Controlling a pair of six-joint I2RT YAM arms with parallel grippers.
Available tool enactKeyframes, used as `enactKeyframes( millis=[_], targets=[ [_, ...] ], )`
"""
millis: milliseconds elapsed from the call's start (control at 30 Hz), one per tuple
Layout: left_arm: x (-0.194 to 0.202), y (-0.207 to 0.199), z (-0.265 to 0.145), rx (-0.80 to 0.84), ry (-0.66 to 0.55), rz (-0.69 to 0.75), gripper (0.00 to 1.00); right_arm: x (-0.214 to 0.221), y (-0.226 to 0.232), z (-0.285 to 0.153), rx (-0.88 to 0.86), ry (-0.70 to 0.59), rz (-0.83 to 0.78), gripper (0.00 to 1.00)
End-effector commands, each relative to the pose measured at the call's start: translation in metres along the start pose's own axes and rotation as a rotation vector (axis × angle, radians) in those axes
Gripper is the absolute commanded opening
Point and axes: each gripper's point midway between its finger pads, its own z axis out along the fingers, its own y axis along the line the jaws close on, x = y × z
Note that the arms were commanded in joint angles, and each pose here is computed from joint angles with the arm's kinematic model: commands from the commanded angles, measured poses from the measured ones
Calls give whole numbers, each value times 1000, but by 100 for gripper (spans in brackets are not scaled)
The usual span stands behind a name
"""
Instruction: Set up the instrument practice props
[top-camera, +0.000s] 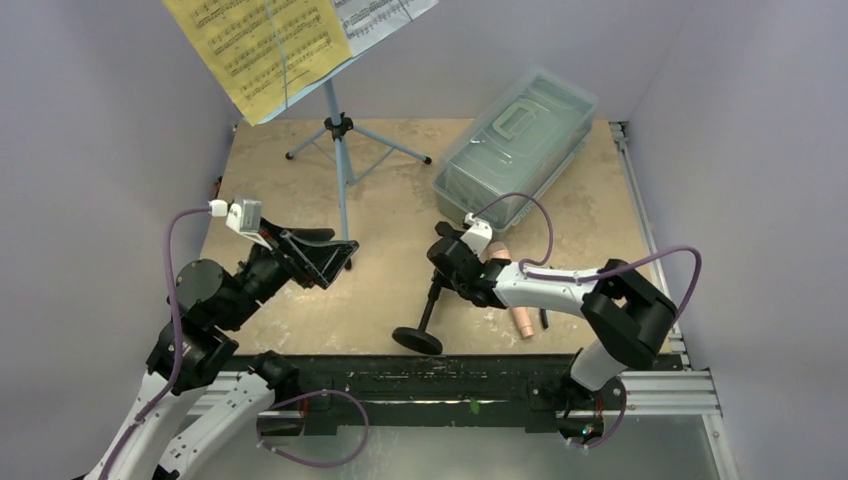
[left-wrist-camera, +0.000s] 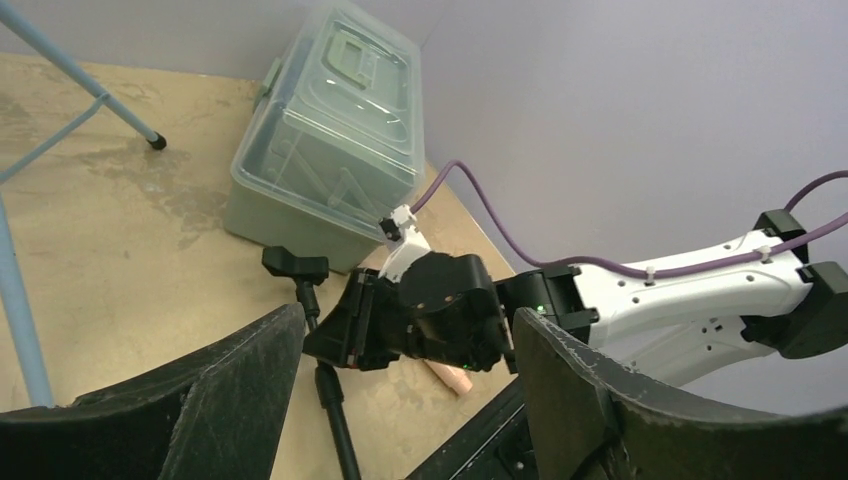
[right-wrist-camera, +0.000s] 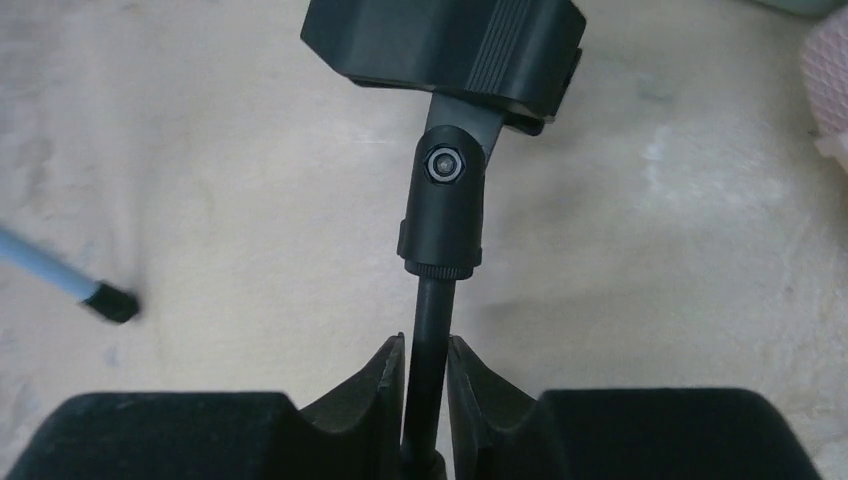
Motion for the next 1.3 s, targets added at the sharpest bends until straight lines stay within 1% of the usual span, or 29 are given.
enactKeyframes(
  millis=[0, 133, 233, 267, 333, 400, 467, 533, 567, 600, 633, 700, 767, 833, 867, 967, 1033, 1133, 1200, 1267],
  targets=[
    [-14, -8, -11, 16, -16, 107, 76, -19, 56, -33, -277, -29, -81, 25],
    [-20, -3, -19, -21, -28, 162, 76, -15, 83, -57, -477, -45, -183, 22],
    [-25, 1, -25, -47, -51, 188, 77, -18, 106, -80, -623, -106, -342, 19],
    [-27, 2, -27, -55, -60, 193, 77, -21, 110, -84, -645, -137, -383, 18],
    [-30, 5, -29, -76, -73, 195, 78, -29, 116, -92, -682, -174, -410, 16],
    [-32, 6, -30, -83, -78, 197, 79, -37, 117, -88, -658, -197, -436, 15],
    [-31, 6, -28, -88, -72, 194, 79, -40, 120, -81, -620, -199, -472, 24],
    [-30, 9, -26, -97, -66, 188, 79, -37, 119, -68, -534, -153, -487, 31],
    [-30, 9, -25, -101, -64, 185, 79, -31, 121, -63, -507, -102, -494, 33],
    [-29, 10, -24, -103, -62, 180, 79, -22, 113, -56, -434, -24, -527, 35],
    [-28, 10, -22, -104, -60, 179, 79, -19, 111, -51, -367, 24, -547, 37],
    [-25, 13, -18, -108, -51, 177, 79, -11, 122, -47, -312, 91, -577, 41],
    [-23, 15, -14, -114, -43, 176, 79, 4, 112, -36, -217, 170, -567, 43],
    [-22, 17, -9, -120, -32, 172, 78, 25, 107, -29, -191, 242, -571, 45],
    [-21, 17, -6, -122, -28, 168, 78, 33, 106, -30, -202, 254, -580, 48],
    [-22, 17, -2, -124, -23, 152, 78, 52, 100, -40, -254, 242, -620, 67],
    [-22, 16, -1, -125, -22, 142, 78, 57, 95, -44, -286, 236, -645, 76],
    [-19, 18, 4, -129, -17, 125, 78, 56, 84, -41, -264, 216, -688, 83],
    [-18, 19, 8, -131, -14, 111, 78, 58, 76, -36, -236, 218, -722, 83],
    [-15, 20, 13, -128, -10, 91, 77, 64, 70, -30, -230, 229, -748, 81]
  ],
)
